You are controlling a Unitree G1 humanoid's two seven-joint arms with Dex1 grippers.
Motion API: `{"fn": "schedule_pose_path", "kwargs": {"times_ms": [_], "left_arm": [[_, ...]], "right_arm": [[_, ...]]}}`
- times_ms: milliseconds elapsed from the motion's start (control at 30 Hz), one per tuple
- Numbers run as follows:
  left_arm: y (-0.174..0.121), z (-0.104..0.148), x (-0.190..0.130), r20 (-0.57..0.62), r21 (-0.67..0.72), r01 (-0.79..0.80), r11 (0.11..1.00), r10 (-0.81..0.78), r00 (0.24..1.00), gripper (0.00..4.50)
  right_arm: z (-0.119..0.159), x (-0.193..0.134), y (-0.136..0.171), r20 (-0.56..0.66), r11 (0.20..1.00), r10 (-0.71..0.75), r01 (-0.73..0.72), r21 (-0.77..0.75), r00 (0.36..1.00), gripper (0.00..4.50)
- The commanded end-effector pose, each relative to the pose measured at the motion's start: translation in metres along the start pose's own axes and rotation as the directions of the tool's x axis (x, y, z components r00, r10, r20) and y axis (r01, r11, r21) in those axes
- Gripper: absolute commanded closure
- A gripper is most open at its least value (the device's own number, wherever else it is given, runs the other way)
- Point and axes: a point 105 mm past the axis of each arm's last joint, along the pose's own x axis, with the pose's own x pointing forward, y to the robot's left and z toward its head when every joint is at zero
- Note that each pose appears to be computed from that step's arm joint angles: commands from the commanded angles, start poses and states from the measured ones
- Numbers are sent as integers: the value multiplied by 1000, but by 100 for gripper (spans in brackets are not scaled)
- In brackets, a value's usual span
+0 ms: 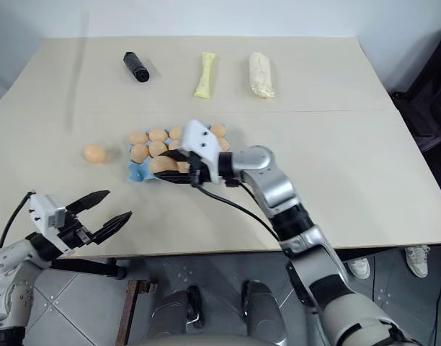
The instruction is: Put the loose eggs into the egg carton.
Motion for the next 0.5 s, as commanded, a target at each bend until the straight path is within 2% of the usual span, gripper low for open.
{"fn": "schedule_pose_path", "kwargs": {"times_ms": [33, 133, 267, 400, 433, 500], "left_arm": [[-3, 7, -8, 28, 17, -25, 1000, 24, 999, 0], [-4, 7, -7, 32, 16, -30, 999, 30, 999, 0], [-7, 8, -6, 36, 16, -30, 999, 30, 999, 0], [-8, 7, -7, 37, 14, -33, 999, 32, 999, 0], [-7, 6, -7, 36, 13, -35, 999, 34, 999, 0], [-6, 6, -8, 36, 12, -43, 999, 42, 998, 0]], "right_arm": [[-1, 26, -18, -47, 996, -74, 71, -56, 996, 266], [-6, 38, -27, -62, 993, -118, 116, -29, 991, 266], [-6, 43, -30, -42, 992, -128, 128, -6, 991, 163], [0, 23, -22, 2, 998, -57, 57, -30, 998, 24], [0, 13, -20, 9, 998, -43, 44, -44, 999, 6], [1, -11, -16, 15, 998, -34, 35, -59, 999, 6]]}}
